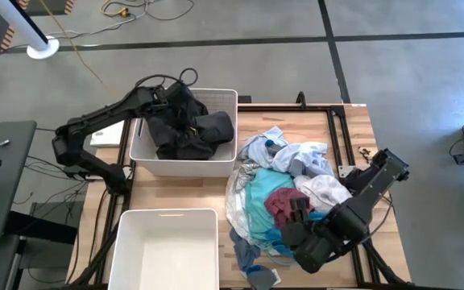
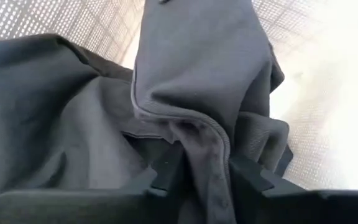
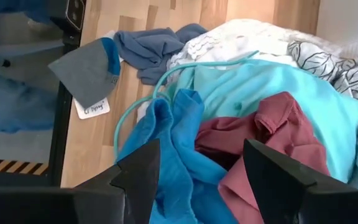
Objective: Sort clothes
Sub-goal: Put the black shorts into the top white laundry bin, then put the red cycling shorts into the top white laundry bin
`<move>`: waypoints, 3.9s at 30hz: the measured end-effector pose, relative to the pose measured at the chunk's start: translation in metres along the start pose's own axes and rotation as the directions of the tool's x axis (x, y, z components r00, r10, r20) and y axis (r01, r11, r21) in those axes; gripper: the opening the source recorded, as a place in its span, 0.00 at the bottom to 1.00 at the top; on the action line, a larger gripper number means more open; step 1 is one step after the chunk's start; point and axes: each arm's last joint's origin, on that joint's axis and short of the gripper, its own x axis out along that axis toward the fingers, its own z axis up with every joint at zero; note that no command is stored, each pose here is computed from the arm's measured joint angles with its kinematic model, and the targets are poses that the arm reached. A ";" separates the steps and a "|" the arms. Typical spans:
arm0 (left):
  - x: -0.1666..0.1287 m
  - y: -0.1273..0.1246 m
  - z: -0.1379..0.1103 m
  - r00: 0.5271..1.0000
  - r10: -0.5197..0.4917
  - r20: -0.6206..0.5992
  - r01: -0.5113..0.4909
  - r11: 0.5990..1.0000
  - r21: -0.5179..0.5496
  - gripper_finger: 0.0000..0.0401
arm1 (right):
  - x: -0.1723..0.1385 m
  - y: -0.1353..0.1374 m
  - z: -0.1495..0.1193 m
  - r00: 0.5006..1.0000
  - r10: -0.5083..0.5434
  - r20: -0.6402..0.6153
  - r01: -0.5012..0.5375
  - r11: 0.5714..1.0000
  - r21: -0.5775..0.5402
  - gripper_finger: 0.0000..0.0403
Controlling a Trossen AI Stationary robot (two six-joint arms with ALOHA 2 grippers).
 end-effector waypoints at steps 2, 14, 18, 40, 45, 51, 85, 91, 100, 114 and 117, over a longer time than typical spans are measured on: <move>0.000 0.001 0.000 1.000 -0.003 0.000 0.003 1.000 -0.010 0.17 | 0.000 0.000 0.001 1.000 -0.014 0.015 0.014 1.000 0.001 0.61; -0.021 -0.003 0.013 0.996 -0.002 0.091 0.003 1.000 -0.009 0.18 | 0.001 -0.003 0.002 0.999 -0.039 0.030 0.038 0.999 0.007 0.61; -0.041 -0.008 0.024 0.985 -0.009 0.171 0.007 1.000 0.013 0.19 | 0.003 -0.002 0.001 0.999 -0.048 0.025 0.048 0.999 0.008 0.61; -0.151 -0.140 0.004 0.897 -0.312 0.312 0.190 0.911 0.367 0.20 | 0.060 -0.008 -0.036 0.936 -0.317 -0.154 0.318 0.948 -0.018 0.61; -0.166 -0.178 -0.024 0.905 -0.295 0.305 0.144 0.889 0.434 0.20 | 0.074 -0.015 -0.041 0.916 -0.351 -0.194 0.354 0.935 -0.018 0.61; -0.188 -0.215 -0.058 0.875 -0.271 0.401 0.058 0.881 0.469 0.20 | 0.092 -0.027 -0.046 0.889 -0.390 -0.240 0.397 0.917 -0.019 0.61; -0.172 -0.347 -0.185 0.690 -0.157 0.707 -0.338 0.793 0.507 0.20 | 0.036 -0.070 0.022 0.852 -0.518 0.072 0.523 0.842 -0.131 0.01; -0.182 -0.344 -0.197 0.570 -0.110 0.814 -0.402 0.827 0.394 0.20 | 0.006 -0.084 0.047 0.734 -0.634 0.243 0.668 0.738 -0.093 0.00; -0.154 -0.341 -0.216 0.514 -0.071 0.855 -0.437 0.835 0.333 0.20 | -0.025 -0.137 0.090 0.606 -0.711 0.356 0.765 0.644 -0.015 0.00; -0.118 -0.342 -0.231 0.507 -0.054 0.860 -0.451 0.834 0.318 0.20 | -0.070 -0.221 0.132 0.438 -0.563 0.701 0.655 0.734 0.179 0.00; -0.118 -0.343 -0.231 0.506 -0.052 0.861 -0.442 0.842 0.310 0.20 | -0.071 -0.235 0.133 0.419 -0.550 0.722 0.624 0.753 0.211 0.00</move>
